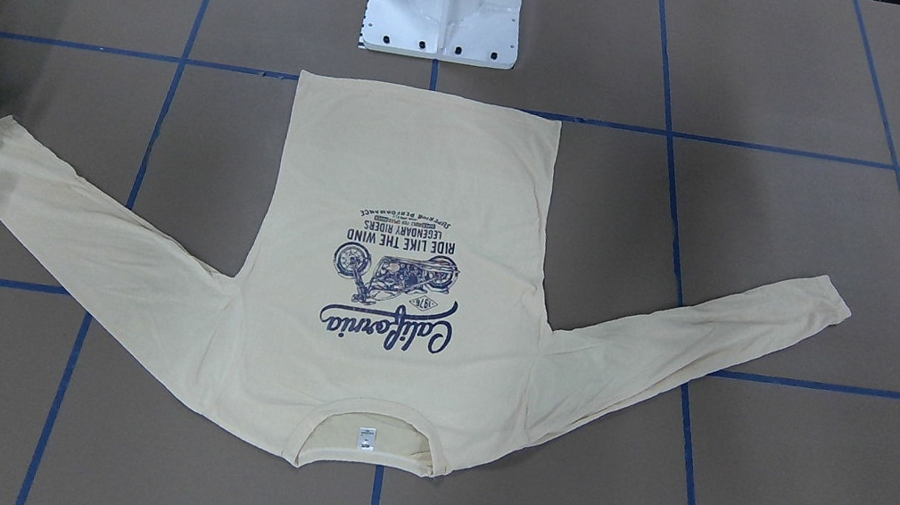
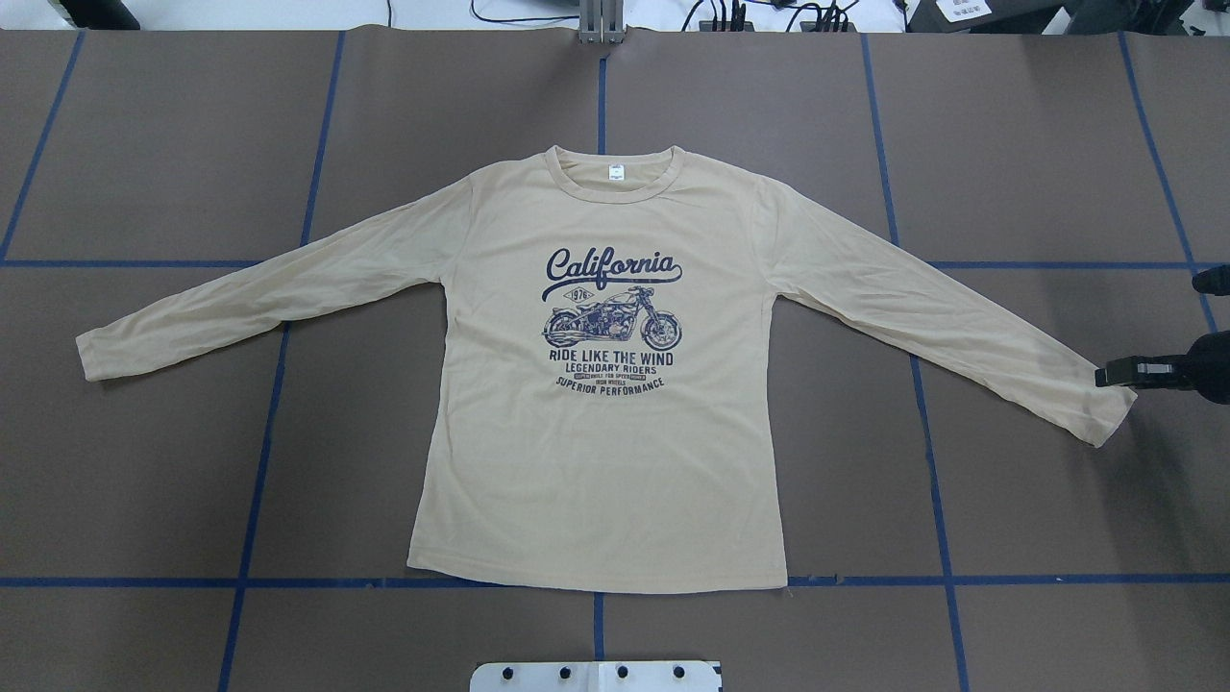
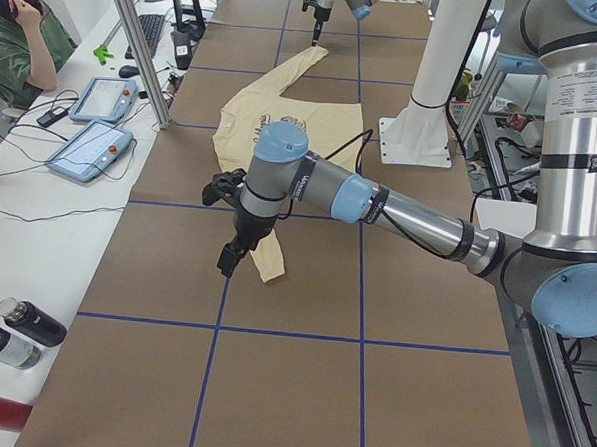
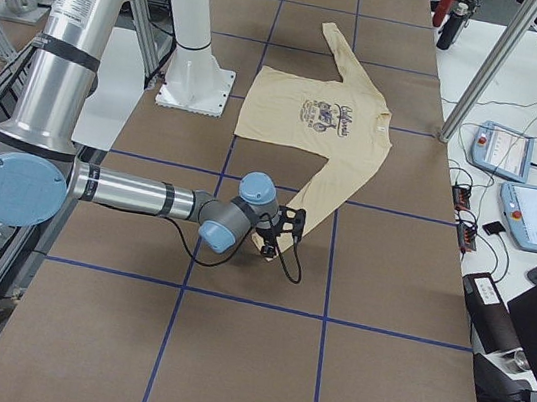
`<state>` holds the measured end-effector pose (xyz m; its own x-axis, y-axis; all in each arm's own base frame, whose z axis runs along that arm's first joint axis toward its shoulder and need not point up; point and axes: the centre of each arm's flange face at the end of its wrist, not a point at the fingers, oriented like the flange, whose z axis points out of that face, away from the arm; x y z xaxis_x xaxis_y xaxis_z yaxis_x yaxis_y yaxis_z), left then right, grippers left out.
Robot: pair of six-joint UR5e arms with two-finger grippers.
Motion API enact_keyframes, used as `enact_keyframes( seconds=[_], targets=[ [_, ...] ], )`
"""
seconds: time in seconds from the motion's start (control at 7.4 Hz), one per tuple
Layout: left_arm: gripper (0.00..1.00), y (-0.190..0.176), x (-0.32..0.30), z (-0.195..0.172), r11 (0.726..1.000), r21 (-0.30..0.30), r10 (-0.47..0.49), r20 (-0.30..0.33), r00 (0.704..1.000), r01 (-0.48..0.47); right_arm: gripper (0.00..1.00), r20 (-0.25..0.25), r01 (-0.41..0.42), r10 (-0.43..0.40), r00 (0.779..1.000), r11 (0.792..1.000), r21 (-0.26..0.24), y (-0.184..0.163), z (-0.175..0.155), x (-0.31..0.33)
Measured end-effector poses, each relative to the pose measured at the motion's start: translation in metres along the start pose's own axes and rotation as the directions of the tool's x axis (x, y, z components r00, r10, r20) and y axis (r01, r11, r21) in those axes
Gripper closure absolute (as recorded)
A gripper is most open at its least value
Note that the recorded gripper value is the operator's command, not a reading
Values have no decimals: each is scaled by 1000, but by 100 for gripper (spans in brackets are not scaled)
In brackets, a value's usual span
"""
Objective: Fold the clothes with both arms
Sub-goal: 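Move the right gripper down to the sleeve cuff nearest it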
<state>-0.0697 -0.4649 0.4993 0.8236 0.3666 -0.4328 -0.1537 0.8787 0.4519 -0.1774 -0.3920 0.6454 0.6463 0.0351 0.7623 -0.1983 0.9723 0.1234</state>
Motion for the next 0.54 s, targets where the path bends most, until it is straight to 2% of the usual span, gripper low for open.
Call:
enact_keyframes(
  seconds=[0.54],
  targets=[
    [0,1,1,5,1000,-4,-7,-37,999,7,51,-33,-6,6,999,1000,-1,5,5,17]
  ],
)
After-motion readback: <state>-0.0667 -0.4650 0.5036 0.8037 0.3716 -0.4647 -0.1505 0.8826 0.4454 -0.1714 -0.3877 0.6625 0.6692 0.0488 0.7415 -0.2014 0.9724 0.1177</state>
